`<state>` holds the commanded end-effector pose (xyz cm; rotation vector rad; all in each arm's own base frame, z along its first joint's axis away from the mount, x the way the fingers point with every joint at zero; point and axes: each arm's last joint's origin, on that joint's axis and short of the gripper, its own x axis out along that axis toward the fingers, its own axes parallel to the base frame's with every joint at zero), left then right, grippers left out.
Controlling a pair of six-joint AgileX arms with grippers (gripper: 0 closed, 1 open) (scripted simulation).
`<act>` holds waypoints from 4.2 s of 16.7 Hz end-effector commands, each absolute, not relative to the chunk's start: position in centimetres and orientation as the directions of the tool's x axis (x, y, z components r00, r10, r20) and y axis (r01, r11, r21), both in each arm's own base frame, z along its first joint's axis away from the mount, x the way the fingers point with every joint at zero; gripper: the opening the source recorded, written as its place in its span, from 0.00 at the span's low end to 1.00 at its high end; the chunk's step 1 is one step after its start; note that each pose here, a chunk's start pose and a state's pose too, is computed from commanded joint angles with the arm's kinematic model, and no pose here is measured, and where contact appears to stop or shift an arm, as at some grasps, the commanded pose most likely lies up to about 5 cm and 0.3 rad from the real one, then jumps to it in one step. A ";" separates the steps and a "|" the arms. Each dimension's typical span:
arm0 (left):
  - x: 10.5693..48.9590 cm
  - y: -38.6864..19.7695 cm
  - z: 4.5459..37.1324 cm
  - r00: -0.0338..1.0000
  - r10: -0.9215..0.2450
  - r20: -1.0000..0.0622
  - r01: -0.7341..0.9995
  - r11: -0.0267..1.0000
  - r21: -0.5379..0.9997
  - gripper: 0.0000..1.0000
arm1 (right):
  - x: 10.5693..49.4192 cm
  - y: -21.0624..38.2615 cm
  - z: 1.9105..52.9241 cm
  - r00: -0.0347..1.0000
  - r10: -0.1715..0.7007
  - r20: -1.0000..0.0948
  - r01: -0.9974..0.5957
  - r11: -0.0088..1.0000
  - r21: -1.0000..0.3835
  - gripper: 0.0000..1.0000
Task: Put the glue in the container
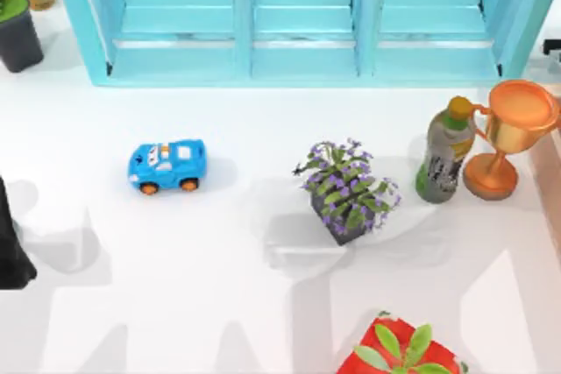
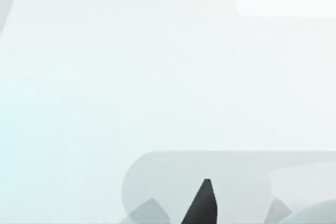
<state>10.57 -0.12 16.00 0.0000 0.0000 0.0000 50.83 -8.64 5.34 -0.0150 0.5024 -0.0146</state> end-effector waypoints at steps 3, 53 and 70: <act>10.6 -0.1 16.0 1.000 0.000 0.000 0.000 1.000 0.000 1.00 | 50.8 -8.6 5.3 0.876 -0.018 -0.481 0.010 1.000 -0.018 0.00; 10.6 -0.1 16.0 1.000 0.000 0.000 0.000 1.000 0.000 1.00 | 20.5 -20.7 17.4 0.634 0.604 -0.482 -0.696 0.718 -0.015 0.00; 10.6 -0.1 16.0 1.000 0.000 0.000 0.000 1.000 0.000 1.00 | 22.9 -18.6 14.6 0.634 0.600 -0.488 -0.698 0.716 -0.025 0.00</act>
